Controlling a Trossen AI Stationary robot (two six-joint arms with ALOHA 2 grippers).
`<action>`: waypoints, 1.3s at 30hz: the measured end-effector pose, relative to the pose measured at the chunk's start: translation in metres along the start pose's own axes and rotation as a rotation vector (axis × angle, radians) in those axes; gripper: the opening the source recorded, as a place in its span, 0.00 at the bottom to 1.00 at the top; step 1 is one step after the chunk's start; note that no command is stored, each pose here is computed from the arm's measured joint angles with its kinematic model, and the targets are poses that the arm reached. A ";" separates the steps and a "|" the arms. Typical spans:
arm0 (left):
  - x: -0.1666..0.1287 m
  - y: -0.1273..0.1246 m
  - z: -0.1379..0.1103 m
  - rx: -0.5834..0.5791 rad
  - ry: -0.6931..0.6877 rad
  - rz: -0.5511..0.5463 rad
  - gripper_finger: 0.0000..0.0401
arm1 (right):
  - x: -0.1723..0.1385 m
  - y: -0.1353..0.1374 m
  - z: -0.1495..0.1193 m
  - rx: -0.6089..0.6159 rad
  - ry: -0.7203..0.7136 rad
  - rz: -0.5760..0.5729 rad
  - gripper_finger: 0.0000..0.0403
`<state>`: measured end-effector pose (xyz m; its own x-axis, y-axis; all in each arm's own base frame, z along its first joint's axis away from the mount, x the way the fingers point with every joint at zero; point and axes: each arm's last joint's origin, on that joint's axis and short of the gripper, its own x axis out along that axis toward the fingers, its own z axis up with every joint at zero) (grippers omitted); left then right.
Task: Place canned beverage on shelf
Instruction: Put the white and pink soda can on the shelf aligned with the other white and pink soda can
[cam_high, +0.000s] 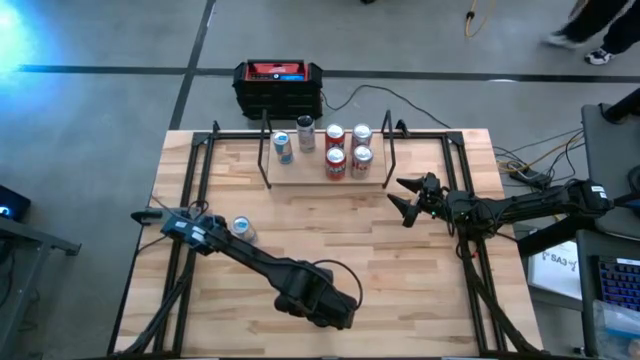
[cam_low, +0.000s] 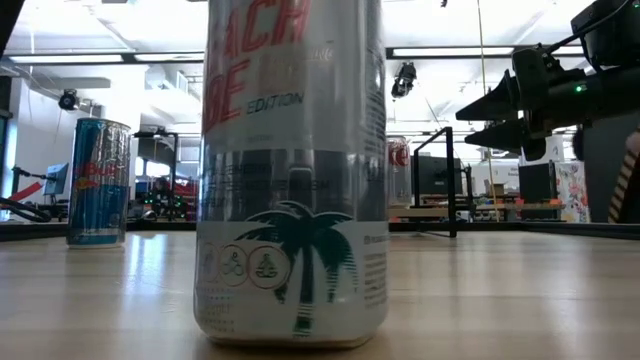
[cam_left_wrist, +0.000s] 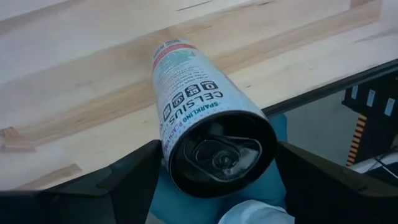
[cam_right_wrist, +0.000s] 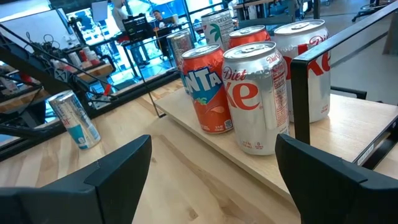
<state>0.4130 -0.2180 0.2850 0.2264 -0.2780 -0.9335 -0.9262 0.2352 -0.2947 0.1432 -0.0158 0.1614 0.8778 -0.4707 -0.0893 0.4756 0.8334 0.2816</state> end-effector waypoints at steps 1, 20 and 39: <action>0.001 0.000 0.000 -0.001 0.000 0.000 0.74 | 0.000 0.000 0.000 0.000 0.000 0.000 0.81; 0.018 0.002 0.002 -0.010 -0.004 0.014 0.73 | 0.000 0.000 0.000 0.000 0.000 0.000 0.81; 0.016 0.011 0.011 -0.048 -0.086 0.101 0.63 | 0.000 0.000 0.000 0.000 0.000 0.000 0.81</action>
<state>0.4094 -0.2095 0.2649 0.1545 -0.1743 -0.9725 -0.9583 0.2130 -0.1904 0.1432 -0.0158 0.1614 0.8778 -0.4707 -0.0893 0.4756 0.8334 0.2815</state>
